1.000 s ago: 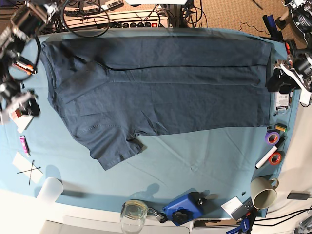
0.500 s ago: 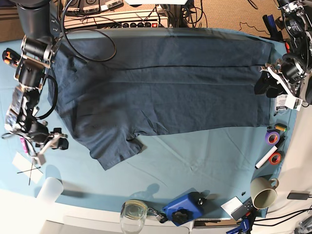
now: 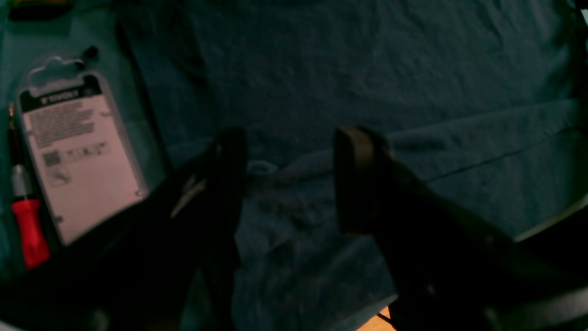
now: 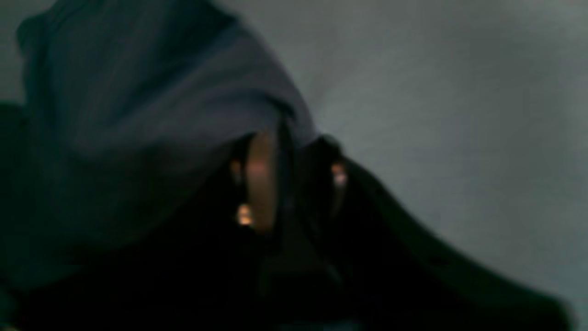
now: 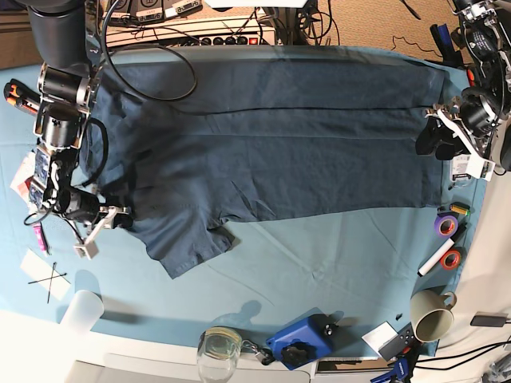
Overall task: Fold the T-shirt properly
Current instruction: 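Reach the right gripper to the sleeve and hem corner and grasp it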
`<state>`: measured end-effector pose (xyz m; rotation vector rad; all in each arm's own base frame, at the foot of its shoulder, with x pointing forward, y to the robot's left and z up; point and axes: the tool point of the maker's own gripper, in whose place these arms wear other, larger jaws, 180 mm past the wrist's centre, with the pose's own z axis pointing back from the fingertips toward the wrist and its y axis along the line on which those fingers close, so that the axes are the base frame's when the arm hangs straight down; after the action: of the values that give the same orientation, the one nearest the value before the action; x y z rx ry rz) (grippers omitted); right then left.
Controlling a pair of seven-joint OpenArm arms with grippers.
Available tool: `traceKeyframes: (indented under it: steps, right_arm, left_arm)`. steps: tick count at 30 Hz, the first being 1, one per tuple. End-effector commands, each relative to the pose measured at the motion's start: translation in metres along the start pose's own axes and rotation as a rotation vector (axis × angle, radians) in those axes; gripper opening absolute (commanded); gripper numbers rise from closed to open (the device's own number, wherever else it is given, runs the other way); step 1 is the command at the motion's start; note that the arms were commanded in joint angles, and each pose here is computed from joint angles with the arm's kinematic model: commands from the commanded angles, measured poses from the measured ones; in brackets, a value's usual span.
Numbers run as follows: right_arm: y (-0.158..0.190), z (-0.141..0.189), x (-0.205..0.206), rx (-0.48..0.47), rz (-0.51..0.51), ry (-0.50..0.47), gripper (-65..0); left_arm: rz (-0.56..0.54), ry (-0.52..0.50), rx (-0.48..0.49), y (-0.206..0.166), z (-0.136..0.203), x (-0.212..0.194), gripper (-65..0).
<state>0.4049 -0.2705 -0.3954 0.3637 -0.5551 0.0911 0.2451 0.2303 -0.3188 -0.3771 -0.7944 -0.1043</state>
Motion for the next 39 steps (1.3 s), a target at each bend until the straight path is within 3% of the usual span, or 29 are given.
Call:
traceKeyframes:
  steps: [1,2,3,7,15,30,39]
  right_arm:
    - [0.001,0.000,-0.012,-0.002,0.008,0.082,-59.4]
    - [0.004,0.000,-0.017,0.017,-0.003,0.106,-64.6]
    - [0.007,0.001,-0.020,0.035,-0.014,0.123,-65.0]
    - [0.012,0.009,-0.023,0.084,-0.046,0.146,-65.0]
    - [0.022,0.032,-0.014,0.203,-0.095,0.079,-65.0]
    - [0.083,0.071,-0.057,0.208,0.263,0.063,-65.0]
    - [0.074,0.083,-0.064,0.135,0.295,0.059,-65.0]
  left_arm:
    - [-0.023,-0.042,-0.001,0.000,0.004,0.014,-34.1]
    - [-0.023,-0.042,-0.001,0.000,0.004,0.014,-34.0]
    - [-0.023,-0.042,-0.001,0.000,0.004,0.014,-34.0]
    - [-0.023,-0.041,0.000,0.000,0.004,0.014,-34.0]
    - [-0.023,-0.041,0.000,0.000,0.004,0.013,-34.0]
    - [-0.023,-0.040,0.000,0.000,0.004,0.013,-34.1]
    - [-0.023,-0.041,-0.001,0.000,0.004,0.013,-34.0]
